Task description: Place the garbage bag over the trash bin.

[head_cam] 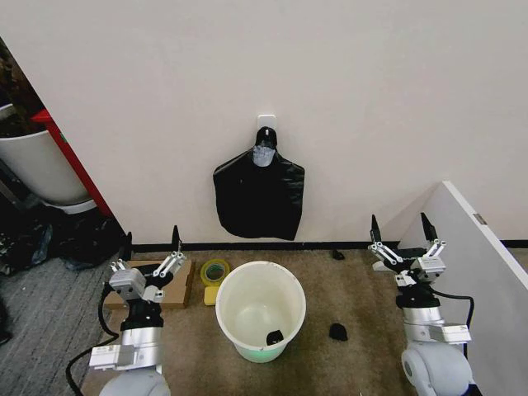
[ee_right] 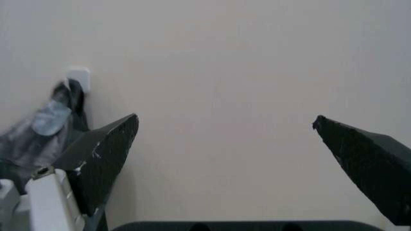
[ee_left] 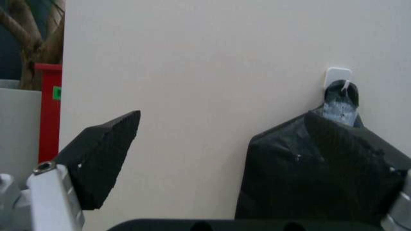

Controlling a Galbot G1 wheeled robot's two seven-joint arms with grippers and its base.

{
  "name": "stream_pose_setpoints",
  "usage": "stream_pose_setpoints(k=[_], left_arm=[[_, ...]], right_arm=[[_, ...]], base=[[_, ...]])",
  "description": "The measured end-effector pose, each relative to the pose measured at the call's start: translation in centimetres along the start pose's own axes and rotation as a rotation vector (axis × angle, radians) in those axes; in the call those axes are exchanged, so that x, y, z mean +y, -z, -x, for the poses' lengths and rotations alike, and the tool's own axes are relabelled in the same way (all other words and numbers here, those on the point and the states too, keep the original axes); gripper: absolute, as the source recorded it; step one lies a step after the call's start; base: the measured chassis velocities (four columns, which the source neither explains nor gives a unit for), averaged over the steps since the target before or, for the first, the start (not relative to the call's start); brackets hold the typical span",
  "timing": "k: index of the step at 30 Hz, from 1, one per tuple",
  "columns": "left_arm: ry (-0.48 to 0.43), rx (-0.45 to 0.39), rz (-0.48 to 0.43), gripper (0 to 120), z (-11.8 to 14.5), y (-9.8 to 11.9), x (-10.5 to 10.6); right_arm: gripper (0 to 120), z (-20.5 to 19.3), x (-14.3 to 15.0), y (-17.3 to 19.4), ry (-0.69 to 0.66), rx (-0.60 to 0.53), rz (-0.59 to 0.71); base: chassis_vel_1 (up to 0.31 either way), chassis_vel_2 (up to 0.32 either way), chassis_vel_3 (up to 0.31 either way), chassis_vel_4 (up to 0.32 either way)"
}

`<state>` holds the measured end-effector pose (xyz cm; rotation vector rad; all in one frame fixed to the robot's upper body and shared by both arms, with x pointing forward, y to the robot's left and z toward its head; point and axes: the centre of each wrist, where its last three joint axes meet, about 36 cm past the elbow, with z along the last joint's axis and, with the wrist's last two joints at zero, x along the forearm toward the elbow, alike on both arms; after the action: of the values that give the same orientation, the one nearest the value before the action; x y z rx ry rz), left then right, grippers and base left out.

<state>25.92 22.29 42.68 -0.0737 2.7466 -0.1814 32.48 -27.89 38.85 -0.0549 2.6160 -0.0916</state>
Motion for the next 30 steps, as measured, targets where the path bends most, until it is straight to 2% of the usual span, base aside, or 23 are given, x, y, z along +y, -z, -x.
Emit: stream_pose_setpoints(k=[6, 11, 15, 19, 24, 25, 26, 28, 30], left_arm=[[-0.006, -0.004, 0.010, 100, -0.6, 0.0, -0.1], [-0.008, -0.007, 0.012, 100, -0.7, 0.0, -0.1], [-0.002, -0.010, 0.020, 100, -0.8, -0.1, 0.3], [0.011, 0.001, 0.030, 100, -0.9, -1.0, 0.8], [0.016, 0.012, 0.027, 100, -0.9, -1.9, 0.8], [0.017, 0.013, 0.029, 100, -0.9, -2.0, 0.8], [0.022, 0.012, 0.036, 100, -0.8, -2.1, 1.1], [0.029, 0.012, 0.042, 100, -0.8, -2.1, 1.3], [0.030, 0.017, 0.046, 100, -0.9, -2.1, 1.4]], right_arm=[[100, 0.3, 4.1, 0.8, -0.072, 0.131, 0.058], [100, 0.7, 5.3, 0.9, -0.077, 0.161, 0.093], [100, 1.7, 7.4, 1.1, -0.079, 0.200, 0.180], [100, 2.3, 8.6, 1.0, -0.075, 0.232, 0.261], [100, 3.4, 8.8, 0.6, -0.069, 0.235, 0.283], [100, 3.7, 9.1, 0.6, -0.062, 0.239, 0.311], [100, 4.8, 10.0, 0.8, -0.042, 0.239, 0.393], [100, 7.9, 12.7, 1.6, -0.025, 0.237, 0.627], [100, 10.4, 15.0, 2.6, -0.013, 0.237, 0.799]], base=[[0.000, 0.000, 0.000, 0.000], [0.000, 0.000, 0.000, 0.000], [0.000, 0.000, 0.000, 0.000], [0.000, 0.000, 0.000, 0.000], [0.000, 0.000, 0.000, 0.000], [0.000, 0.000, 0.000, 0.000], [0.000, 0.000, 0.000, 0.000], [0.000, 0.000, 0.000, 0.000], [0.000, 0.000, 0.000, 0.000]])
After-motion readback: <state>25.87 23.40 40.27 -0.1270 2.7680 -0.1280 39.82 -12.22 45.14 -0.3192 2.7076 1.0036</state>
